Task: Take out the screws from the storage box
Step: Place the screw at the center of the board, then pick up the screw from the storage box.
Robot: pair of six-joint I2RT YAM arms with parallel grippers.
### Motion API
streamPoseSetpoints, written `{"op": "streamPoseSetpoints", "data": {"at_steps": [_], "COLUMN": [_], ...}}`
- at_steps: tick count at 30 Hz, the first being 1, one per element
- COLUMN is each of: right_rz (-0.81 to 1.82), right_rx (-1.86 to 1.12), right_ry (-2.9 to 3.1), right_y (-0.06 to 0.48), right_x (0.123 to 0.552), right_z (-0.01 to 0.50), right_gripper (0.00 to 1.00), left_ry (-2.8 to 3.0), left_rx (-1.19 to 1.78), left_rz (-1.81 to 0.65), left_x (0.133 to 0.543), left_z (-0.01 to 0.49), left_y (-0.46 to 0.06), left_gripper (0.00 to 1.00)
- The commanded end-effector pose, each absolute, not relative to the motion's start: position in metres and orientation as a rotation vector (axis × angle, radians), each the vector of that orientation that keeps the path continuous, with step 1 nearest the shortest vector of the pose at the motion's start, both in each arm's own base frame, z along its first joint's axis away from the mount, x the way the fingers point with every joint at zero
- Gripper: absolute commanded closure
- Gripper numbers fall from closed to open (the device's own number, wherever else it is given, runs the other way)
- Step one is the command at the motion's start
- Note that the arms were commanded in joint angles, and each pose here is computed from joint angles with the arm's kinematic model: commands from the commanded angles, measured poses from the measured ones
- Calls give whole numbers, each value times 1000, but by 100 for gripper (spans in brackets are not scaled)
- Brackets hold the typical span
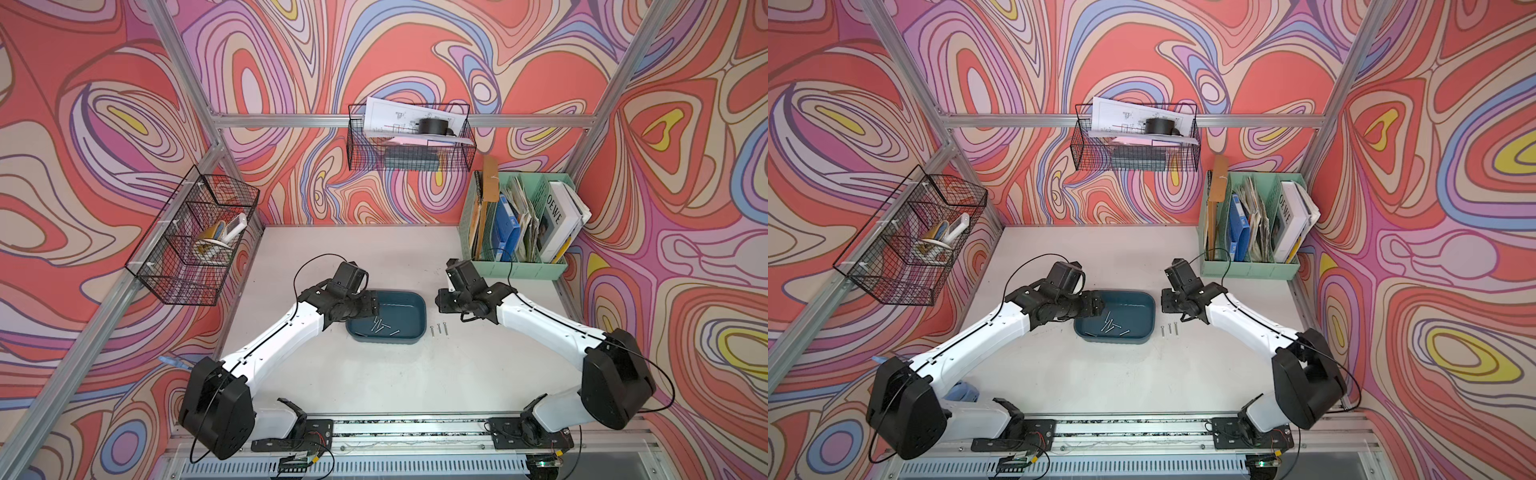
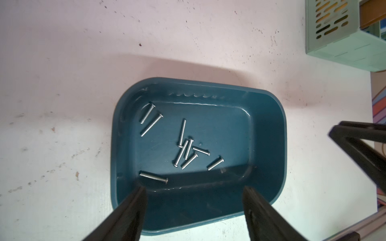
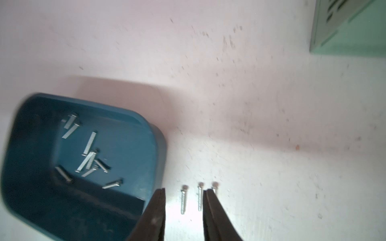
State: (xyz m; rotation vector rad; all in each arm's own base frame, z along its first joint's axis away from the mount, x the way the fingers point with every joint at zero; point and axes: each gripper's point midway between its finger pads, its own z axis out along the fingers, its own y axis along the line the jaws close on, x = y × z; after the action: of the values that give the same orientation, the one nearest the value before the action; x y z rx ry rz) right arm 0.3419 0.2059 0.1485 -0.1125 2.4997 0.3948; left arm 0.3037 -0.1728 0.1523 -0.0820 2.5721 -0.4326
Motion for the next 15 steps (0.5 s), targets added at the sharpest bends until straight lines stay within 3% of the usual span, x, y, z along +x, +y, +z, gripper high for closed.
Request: {"op": "streamPoseSetpoints", "data": {"at_steps": [1,11,15], "right_rz": [479,382,245], "right_rx": [-129,-178,-119], "right_ry": [2490,2668,2709], "right_y": [231,363,385], "right_x": [343,340,344], "right_z": [167,118,92], "right_gripper": [68,70,70], "left_ry": [2512,2426,2425], "left_rx": [-141,-521,-546], "left_rz": [-324,-341,-324], "left_x": [305,297,290], "left_z": [158,138,135], "left_y": [-149,-79,-72], "left_gripper": [22,23,23]}}
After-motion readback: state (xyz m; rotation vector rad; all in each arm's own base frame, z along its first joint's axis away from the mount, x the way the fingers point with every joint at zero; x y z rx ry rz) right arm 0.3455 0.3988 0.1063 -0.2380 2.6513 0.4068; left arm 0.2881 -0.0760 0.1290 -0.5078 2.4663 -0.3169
